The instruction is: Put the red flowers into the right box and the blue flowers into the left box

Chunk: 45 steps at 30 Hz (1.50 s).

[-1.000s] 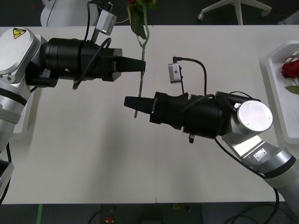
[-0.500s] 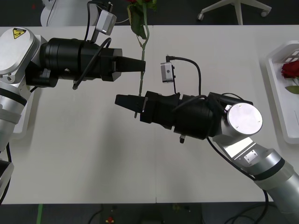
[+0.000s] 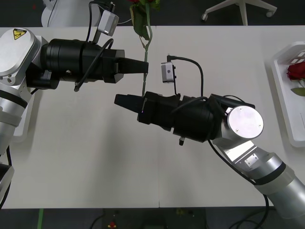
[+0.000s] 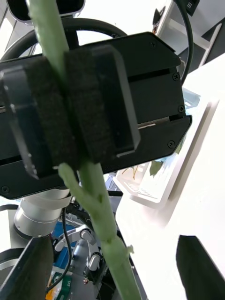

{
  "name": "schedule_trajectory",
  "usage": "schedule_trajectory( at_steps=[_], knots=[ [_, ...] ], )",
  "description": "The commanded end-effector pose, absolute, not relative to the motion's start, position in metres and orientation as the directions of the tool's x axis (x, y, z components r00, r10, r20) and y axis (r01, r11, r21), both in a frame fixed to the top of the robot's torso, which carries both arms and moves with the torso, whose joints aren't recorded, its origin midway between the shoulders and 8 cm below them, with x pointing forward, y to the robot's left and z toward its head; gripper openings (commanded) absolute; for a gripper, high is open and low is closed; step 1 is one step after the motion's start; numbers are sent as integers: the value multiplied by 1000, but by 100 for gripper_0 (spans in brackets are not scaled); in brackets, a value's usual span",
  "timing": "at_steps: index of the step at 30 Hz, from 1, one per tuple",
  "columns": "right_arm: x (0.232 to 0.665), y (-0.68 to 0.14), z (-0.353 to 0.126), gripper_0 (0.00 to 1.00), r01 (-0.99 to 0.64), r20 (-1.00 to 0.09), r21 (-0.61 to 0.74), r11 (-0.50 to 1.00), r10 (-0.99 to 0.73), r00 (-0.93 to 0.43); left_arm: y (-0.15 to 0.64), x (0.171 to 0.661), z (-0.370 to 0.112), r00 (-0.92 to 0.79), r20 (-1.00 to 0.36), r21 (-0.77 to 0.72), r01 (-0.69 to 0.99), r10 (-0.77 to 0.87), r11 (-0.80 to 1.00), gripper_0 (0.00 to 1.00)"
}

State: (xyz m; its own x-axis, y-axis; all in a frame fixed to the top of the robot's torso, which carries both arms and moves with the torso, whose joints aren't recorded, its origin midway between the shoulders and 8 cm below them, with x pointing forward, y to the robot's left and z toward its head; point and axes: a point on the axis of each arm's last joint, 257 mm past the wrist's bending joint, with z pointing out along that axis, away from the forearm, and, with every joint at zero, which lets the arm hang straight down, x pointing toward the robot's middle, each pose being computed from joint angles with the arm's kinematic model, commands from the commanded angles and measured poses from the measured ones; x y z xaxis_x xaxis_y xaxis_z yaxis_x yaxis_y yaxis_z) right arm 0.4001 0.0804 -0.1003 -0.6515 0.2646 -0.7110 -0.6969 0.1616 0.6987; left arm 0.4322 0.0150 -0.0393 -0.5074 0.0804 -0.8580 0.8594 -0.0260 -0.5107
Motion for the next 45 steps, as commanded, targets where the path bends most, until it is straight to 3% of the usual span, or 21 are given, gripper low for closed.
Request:
schedule_trajectory(
  at_steps=[1, 4, 5, 8, 14, 20, 21, 22, 24, 25, 45],
  knots=[
    [391, 94, -88, 69, -684, -684, 720, 117, 290, -669, 8, 422, -34, -488, -870, -492, 869, 77, -56, 0],
    [391, 95, -87, 56, -680, -678, 725, 113, 294, -674, 8, 422, -34, -488, -870, -492, 869, 77, -56, 0],
    [391, 94, -87, 42, -678, -676, 727, 113, 296, -675, 8, 422, -34, -488, -870, -492, 869, 77, -56, 0],
    [392, 94, -87, 24, -674, -671, 731, 111, 298, -679, 8, 422, -34, -488, -870, -492, 869, 77, -56, 0],
    [391, 94, -88, 12, -668, -666, 736, 110, 297, -685, 8, 422, -34, -488, -870, -492, 869, 77, -56, 0],
    [392, 94, -87, 9, -665, -662, 739, 107, 299, -687, 8, 422, -34, -488, -870, -492, 869, 77, -56, 1],
    [391, 95, -87, 9, -663, -660, 741, 106, 300, -689, 8, 422, -34, -488, -870, -492, 869, 77, -56, 22],
    [391, 95, -87, 8, -663, -660, 741, 106, 300, -689, 8, 422, -34, -488, -870, -492, 869, 77, -56, 66],
    [391, 95, -87, 7, -663, -660, 741, 106, 300, -689, 8, 422, -34, -488, -870, -492, 869, 77, -56, 91],
    [391, 95, -87, 6, -663, -660, 741, 106, 300, -689, 8, 422, -34, -488, -870, -492, 869, 77, -56, 98],
    [407, 68, -97, 0, -666, -685, 725, 176, 289, -669, 8, 422, -34, -488, -870, -492, 869, 77, -56, 100]
  ],
)
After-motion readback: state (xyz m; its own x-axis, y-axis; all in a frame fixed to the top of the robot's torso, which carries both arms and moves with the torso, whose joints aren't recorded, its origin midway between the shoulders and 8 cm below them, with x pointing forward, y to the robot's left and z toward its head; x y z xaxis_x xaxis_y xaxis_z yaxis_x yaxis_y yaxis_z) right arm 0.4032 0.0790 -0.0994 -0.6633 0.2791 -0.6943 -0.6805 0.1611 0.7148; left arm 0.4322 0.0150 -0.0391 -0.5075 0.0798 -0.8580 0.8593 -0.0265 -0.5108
